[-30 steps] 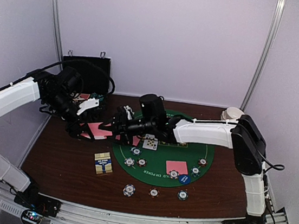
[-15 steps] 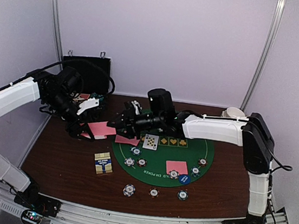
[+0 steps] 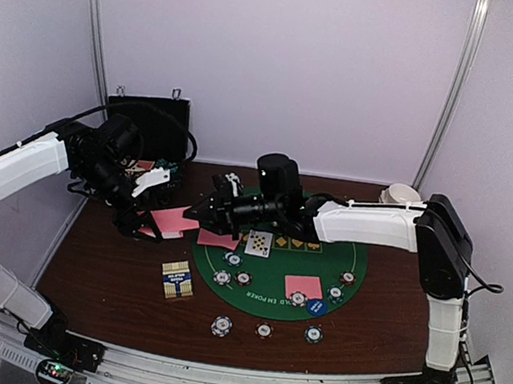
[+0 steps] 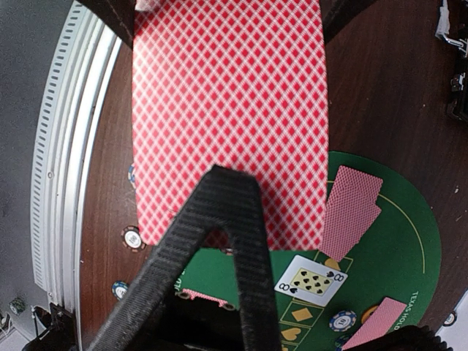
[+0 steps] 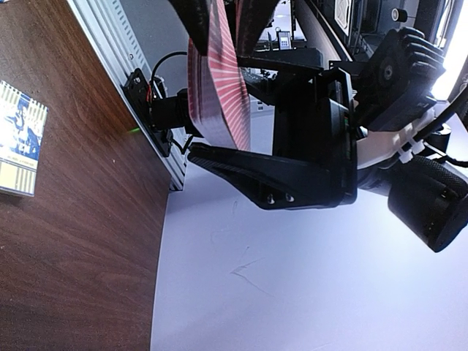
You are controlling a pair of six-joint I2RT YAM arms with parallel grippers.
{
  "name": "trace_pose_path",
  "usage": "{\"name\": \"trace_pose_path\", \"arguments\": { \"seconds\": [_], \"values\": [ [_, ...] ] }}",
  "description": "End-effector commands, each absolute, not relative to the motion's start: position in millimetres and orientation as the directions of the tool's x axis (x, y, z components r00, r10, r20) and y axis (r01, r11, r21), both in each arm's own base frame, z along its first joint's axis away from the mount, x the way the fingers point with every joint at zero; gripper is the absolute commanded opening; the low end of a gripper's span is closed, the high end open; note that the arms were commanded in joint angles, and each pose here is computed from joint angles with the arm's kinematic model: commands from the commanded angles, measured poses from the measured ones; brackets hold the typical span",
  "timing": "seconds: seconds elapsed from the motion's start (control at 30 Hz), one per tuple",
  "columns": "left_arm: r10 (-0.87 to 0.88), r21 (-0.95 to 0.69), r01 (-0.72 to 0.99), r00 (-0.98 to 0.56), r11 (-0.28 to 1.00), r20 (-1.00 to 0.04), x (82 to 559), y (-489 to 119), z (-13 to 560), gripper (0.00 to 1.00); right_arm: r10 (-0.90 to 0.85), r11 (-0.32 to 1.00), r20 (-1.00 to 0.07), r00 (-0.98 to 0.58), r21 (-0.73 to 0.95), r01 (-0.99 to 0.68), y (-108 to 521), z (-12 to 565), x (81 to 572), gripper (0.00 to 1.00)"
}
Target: Distribute texas hold em gaming equipment
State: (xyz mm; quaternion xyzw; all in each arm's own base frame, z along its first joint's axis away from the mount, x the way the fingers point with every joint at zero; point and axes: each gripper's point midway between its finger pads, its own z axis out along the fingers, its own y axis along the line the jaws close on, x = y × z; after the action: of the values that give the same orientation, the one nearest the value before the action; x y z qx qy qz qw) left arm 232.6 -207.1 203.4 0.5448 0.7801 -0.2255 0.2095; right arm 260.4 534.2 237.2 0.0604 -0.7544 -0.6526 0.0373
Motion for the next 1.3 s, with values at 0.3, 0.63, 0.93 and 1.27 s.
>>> {"name": "trace_pose_path", "arguments": {
  "seconds": [0.3, 0.63, 0.93, 1.27],
  "values": [
    [0.739, -0.078, 0.950, -0.284, 0.301, -0.610, 242, -209, 218, 0.00, -0.207, 0.105, -0.103, -0.973, 0.986, -0.127, 522, 277, 246, 0.04],
    [0.749, -0.066, 0.948, -0.288, 0.312, -0.596, 242, -205, 214, 0.00, -0.203, 0.331, -0.311, -0.928, 0.871, -0.364, 460, 289, 287, 0.00],
    [0.758, -0.063, 0.945, -0.297, 0.322, -0.581, 244, -203, 210, 0.00, -0.452, 0.791, -0.504, -0.736, 0.154, -0.592, 353, 239, 357, 0.00],
    [0.757, -0.062, 0.943, -0.301, 0.327, -0.580, 244, -203, 210, 0.00, -0.855, 0.501, -0.341, -0.391, -0.736, -0.455, 319, 215, 406, 0.00]
  ]
}}
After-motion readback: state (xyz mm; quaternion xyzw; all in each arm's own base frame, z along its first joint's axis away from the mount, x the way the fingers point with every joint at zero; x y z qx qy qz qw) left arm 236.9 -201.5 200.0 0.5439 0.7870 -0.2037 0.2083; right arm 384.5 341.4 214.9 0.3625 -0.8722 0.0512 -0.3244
